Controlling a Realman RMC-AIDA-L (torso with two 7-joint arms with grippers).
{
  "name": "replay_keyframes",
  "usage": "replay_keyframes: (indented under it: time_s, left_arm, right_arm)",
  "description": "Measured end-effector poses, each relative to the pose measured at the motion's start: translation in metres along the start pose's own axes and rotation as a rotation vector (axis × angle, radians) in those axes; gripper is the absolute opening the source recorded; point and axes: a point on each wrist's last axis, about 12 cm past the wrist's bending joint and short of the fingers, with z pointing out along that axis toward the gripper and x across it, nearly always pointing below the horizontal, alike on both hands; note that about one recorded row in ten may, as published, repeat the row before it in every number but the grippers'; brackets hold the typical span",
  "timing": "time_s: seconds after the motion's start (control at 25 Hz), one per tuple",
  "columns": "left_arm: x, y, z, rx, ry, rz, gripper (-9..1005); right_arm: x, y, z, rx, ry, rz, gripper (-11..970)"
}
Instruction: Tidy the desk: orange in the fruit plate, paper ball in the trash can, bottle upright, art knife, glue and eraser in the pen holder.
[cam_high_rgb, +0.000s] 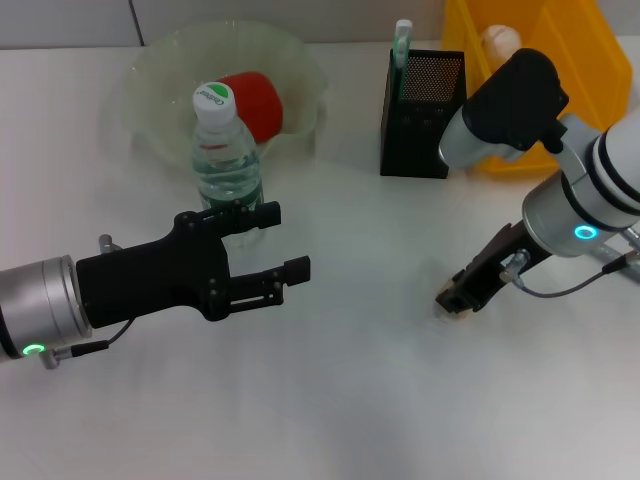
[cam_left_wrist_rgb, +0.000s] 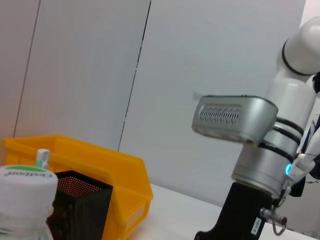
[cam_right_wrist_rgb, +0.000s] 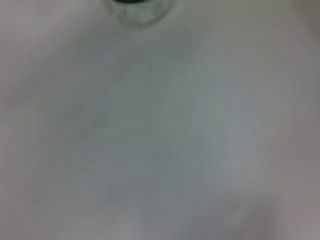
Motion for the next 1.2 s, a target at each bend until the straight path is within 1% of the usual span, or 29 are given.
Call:
replay_keyframes:
  time_s: [0.12, 0.16, 0.2, 0.24, 0.4, 0.48, 0.56, 0.68, 0.8, 0.92, 0.96, 1.2]
  left_arm:
    - [0.001, 0.0, -0.001, -0.002, 0.0, -0.002, 797]
    - [0.001, -0.001, -0.001, -0.003, 0.001, -0.003, 797]
    - [0.001, -0.001, -0.001, -0.003, 0.001, -0.003, 797]
    - [0.001, -0.001, -0.001, -0.003, 0.001, -0.004, 797]
    - [0.001, -0.001, -0.001, -0.004, 0.001, -0.004, 797]
    - [0.002, -0.001, 0.0, -0.003, -0.001, -0.004, 798]
    - [0.002, -0.002, 0.001, -0.002, -0.002, -0.004, 798]
    - [0.002, -0.002, 0.001, -0.002, -0.003, -0.004, 798]
    - [0.002, -0.002, 0.002, -0.001, -0.004, -0.005, 798]
    - [0.002, -0.002, 0.003, 0.0, -0.005, -0.005, 797]
    - [0.002, -0.003, 0.004, 0.001, -0.007, -0.006, 797]
    - [0.002, -0.003, 0.005, 0.002, -0.008, -0.006, 798]
  right_arm:
    - [-0.002, 0.001, -0.007, 0.009, -0.025, -0.007, 279]
    - [-0.004, -0.002, -0.017, 0.025, -0.063, 0.0, 256]
    - [-0.004, -0.002, -0.017, 0.025, -0.063, 0.0, 258]
    - [-0.006, -0.005, -0.025, 0.035, -0.091, 0.012, 261]
    - [-0.014, -0.032, -0.08, 0.131, -0.311, 0.101, 270]
    - [-0.016, -0.046, -0.096, 0.186, -0.417, 0.145, 274]
    - [-0.021, -0.06, -0.102, 0.234, -0.491, 0.175, 279]
    - [-0.034, -0.077, -0.099, 0.278, -0.561, 0.201, 286]
    - [-0.048, -0.083, -0.087, 0.267, -0.569, 0.207, 293]
    - [-0.058, -0.083, -0.073, 0.24, -0.542, 0.204, 300]
    - [-0.065, -0.081, -0.064, 0.221, -0.515, 0.184, 302]
    - [-0.07, -0.077, -0.056, 0.206, -0.495, 0.15, 316]
